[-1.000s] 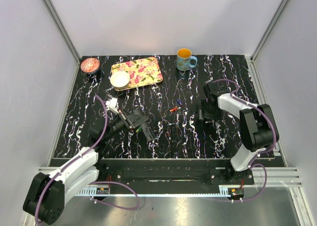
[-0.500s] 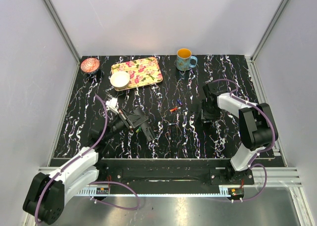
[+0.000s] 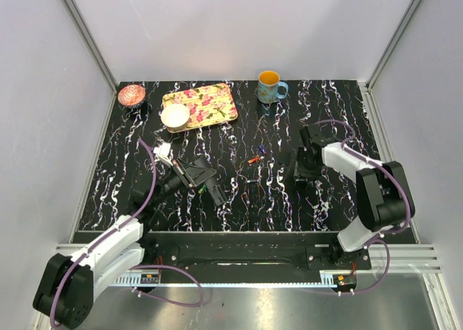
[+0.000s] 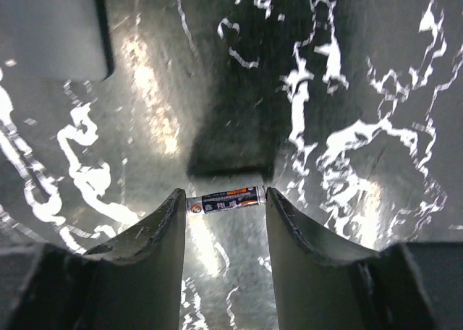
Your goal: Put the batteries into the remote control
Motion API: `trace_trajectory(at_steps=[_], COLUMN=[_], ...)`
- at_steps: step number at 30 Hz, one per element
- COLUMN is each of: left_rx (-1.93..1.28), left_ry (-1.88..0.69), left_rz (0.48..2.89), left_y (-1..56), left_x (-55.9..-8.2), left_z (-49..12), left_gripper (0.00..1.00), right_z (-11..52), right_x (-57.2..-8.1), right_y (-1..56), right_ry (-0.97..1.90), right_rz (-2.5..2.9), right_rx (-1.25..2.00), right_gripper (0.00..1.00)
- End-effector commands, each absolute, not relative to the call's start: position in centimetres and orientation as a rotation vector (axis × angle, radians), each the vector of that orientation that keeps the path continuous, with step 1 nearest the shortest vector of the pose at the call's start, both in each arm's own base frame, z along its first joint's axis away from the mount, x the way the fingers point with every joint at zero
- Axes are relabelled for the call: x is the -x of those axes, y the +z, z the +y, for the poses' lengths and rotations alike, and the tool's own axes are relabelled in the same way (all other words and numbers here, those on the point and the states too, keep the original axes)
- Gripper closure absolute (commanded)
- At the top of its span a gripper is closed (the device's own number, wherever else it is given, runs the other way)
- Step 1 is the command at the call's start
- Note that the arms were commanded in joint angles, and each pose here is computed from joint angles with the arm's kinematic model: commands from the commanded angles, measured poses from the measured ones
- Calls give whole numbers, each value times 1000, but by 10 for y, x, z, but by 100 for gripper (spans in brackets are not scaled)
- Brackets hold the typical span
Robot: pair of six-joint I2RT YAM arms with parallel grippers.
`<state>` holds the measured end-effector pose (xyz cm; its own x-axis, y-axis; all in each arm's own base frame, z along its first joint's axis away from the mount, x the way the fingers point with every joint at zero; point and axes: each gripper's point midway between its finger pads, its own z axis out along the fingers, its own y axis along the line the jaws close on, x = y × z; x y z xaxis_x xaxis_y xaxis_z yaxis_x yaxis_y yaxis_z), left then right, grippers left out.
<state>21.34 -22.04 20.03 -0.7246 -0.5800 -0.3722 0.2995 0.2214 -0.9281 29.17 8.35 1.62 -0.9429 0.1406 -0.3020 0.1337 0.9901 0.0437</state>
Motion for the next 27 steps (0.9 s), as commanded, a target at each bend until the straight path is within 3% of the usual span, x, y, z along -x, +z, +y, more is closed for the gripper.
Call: trace_trajectory(at_steps=[1, 2, 8, 17, 25, 27], left_rx=[224, 223, 246, 254, 262, 259], left_ry=[-1589, -1587, -1582, -1583, -1584, -1582], left_rz=[1700, 1697, 1693, 1691, 1688, 1690], left_y=[220, 221, 220, 220, 220, 220], left_x=[-216, -216, -217, -215, -216, -215], left_z=[-219, -219, -217, -217, -217, -217], left_gripper=[100, 100, 100, 100, 100, 100], right_z=[106, 109, 124, 82, 83, 84], right_x=[-307, -308, -318, -295, -284, -287], right_y=[55, 60, 71, 52, 21, 20], right_ry=[234, 258, 420, 119, 48, 46], right_rz=[2656, 2639, 2497, 2226, 2195, 2204], right_rx=[-450, -482, -934, -1625, -1804, -1792], right_gripper=[94, 99, 100, 100, 100, 95])
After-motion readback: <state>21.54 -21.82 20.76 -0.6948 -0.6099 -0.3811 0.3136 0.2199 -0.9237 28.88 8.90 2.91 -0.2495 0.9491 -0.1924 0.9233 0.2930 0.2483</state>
